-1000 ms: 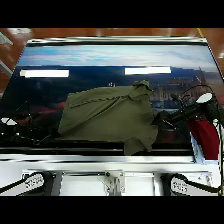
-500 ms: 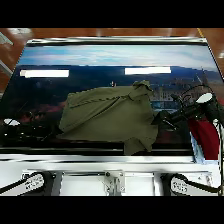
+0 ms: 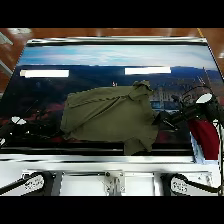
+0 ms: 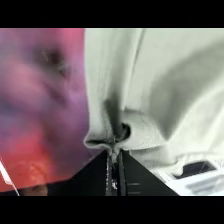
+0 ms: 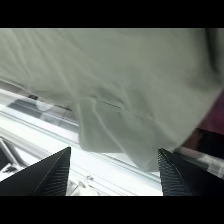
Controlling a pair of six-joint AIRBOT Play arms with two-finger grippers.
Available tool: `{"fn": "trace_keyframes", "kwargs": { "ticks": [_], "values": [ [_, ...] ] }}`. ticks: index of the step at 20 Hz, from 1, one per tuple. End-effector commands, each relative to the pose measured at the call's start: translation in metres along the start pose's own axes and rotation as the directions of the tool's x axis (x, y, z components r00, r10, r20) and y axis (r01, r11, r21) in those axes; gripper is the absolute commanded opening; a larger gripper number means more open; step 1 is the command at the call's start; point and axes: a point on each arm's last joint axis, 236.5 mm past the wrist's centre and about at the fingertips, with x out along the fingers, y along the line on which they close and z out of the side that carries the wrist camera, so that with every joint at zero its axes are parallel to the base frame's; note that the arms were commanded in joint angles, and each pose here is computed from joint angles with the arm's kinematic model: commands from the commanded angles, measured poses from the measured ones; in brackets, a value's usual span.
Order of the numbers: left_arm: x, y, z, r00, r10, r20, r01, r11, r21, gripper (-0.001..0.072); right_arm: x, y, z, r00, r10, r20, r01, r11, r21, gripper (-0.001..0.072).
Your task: Fold the shirts.
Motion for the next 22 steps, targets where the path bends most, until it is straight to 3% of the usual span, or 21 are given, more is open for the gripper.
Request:
{"fn": "trace_keyframes", "kwargs": {
  "ticks": [1, 6, 14, 15, 19, 22],
  "values": [
    [-0.002, -0.008, -0.008, 0.999, -0.021, -0.032, 0.022, 0.999, 0.029, 0.004, 0.013, -0.008, -0.013, 0.999, 0.003, -0.037, -0.001, 0.999, 0.041, 0.0691],
    [-0.01, -0.015, -0.007, 1.0, -0.027, -0.013, 0.027, 0.998, 0.051, 0.004, 0.034, -0.036, -0.032, 0.995, -0.061, -0.085, 0.068, 0.995, 0.073, 0.0689],
    [-0.014, -0.023, -0.005, 0.999, -0.055, 0.001, 0.055, 0.998, 0.026, 0.004, 0.065, -0.046, -0.016, 0.981, -0.192, -0.007, 0.192, 0.98, 0.061, 0.0686],
    [-0.014, -0.024, -0.005, 0.998, -0.055, 0.001, 0.055, 0.998, 0.025, 0.004, 0.07, -0.046, -0.016, 0.977, -0.213, -0.002, 0.213, 0.975, 0.062, 0.0655],
    [-0.015, -0.025, -0.004, 0.998, -0.057, 0.007, 0.057, 0.998, 0.007, 0.004, 0.078, -0.028, -0.013, 0.985, -0.172, 0.01, 0.17, 0.98, 0.101, 0.0077],
    [-0.032, -0.035, 0.011, 0.997, -0.058, 0.06, 0.056, 0.998, 0.032, 0.0038, 0.066, -0.002, -0.018, 0.994, -0.106, 0.001, 0.106, 0.992, 0.064, 0.0069]
  ]
}}
